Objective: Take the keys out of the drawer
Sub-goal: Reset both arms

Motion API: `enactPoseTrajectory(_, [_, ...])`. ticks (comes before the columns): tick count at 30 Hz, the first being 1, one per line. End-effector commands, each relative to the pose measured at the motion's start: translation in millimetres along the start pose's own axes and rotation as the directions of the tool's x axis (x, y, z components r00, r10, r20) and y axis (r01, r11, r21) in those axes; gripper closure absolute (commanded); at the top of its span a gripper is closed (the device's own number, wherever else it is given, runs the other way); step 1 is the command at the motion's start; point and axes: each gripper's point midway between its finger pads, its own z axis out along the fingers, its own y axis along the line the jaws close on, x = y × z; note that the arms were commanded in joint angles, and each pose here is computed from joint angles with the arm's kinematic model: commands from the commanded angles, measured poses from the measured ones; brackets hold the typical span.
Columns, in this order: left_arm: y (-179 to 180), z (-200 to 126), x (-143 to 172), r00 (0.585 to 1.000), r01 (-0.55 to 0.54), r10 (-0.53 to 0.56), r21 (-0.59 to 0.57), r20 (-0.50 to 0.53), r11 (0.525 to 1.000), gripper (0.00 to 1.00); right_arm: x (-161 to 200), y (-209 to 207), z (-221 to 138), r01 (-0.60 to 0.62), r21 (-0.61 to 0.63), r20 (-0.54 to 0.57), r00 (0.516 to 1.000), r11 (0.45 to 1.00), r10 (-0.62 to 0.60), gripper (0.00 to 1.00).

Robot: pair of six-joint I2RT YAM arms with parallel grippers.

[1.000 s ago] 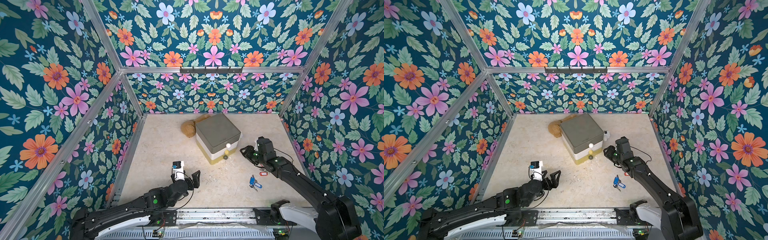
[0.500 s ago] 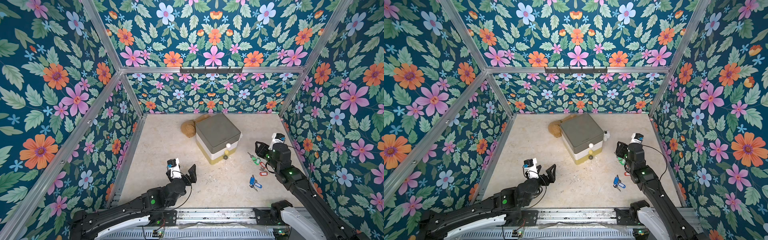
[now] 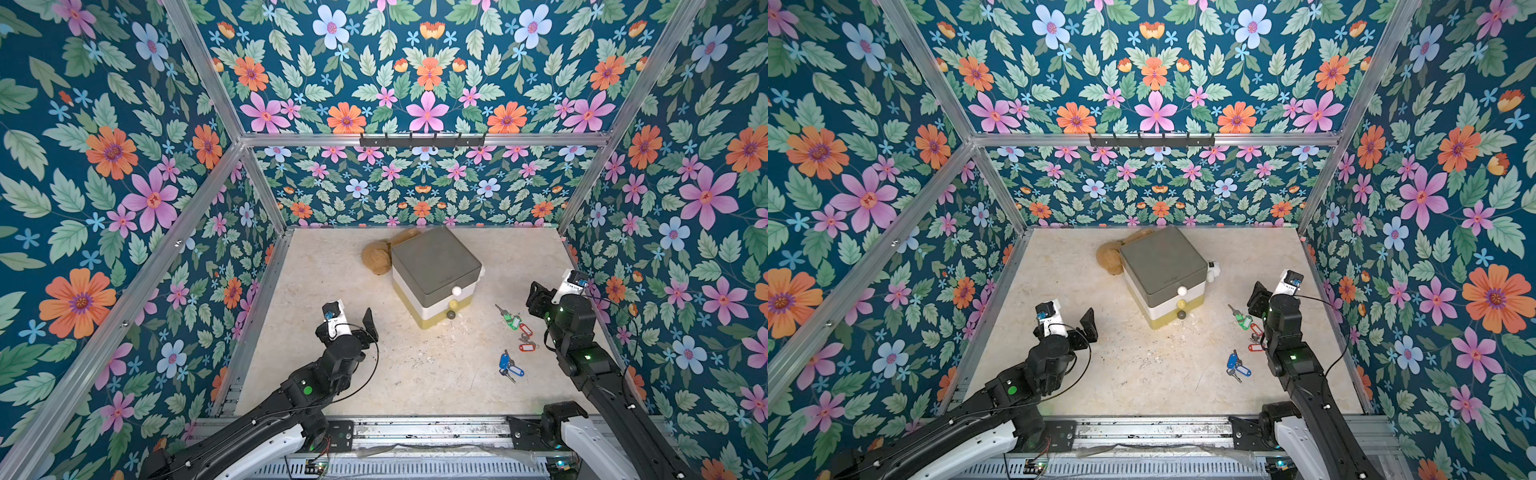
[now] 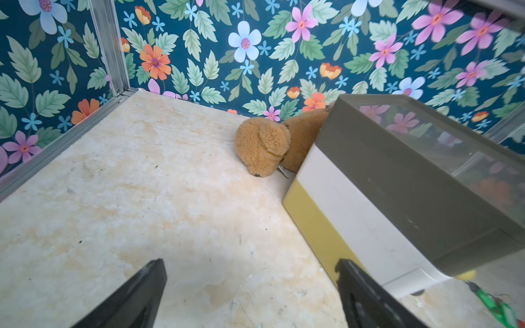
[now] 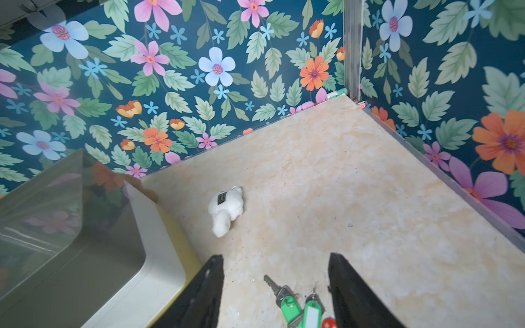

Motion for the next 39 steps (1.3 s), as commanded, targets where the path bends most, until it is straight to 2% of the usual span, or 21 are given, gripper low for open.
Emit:
enactPoseTrajectory(1, [-11,13,-14,0.999,-0.050,0.050,0.036,0.019,0.998,0.01,-16,-4,0,0.026,0.004,0.073,0.997,1.000,-0.026,0.37])
enactPoseTrajectory(4, [-4,31,-13,0.997,-0.072,0.072,0.009,-0.003,0.997,0.01,-16,-12,2,0.022,0.019,0.098,0.995,1.000,-0.024,0.36])
enactPoseTrajectory(9, [22,53,-4,0.998,-0.050,0.049,-0.043,-0.033,0.998,0.01,-13,-26,10,0.027,0.046,0.121,0.992,0.999,-0.033,0.35])
enactPoseTrajectory(19, [74,74,3,0.999,-0.023,0.019,-0.133,-0.035,0.991,0.01,5,-50,34,0.025,0.076,0.140,0.989,0.997,-0.036,0.35])
enactPoseTrajectory(27, [90,92,-2,0.995,-0.102,0.097,-0.179,-0.034,0.979,0.01,21,-60,55,0.039,0.108,0.152,0.987,0.993,-0.055,0.35])
enactPoseTrajectory(39, [108,124,-10,0.990,-0.136,0.127,-0.204,-0.055,0.970,0.01,31,-61,73,0.069,0.095,0.177,0.980,0.993,-0.085,0.35])
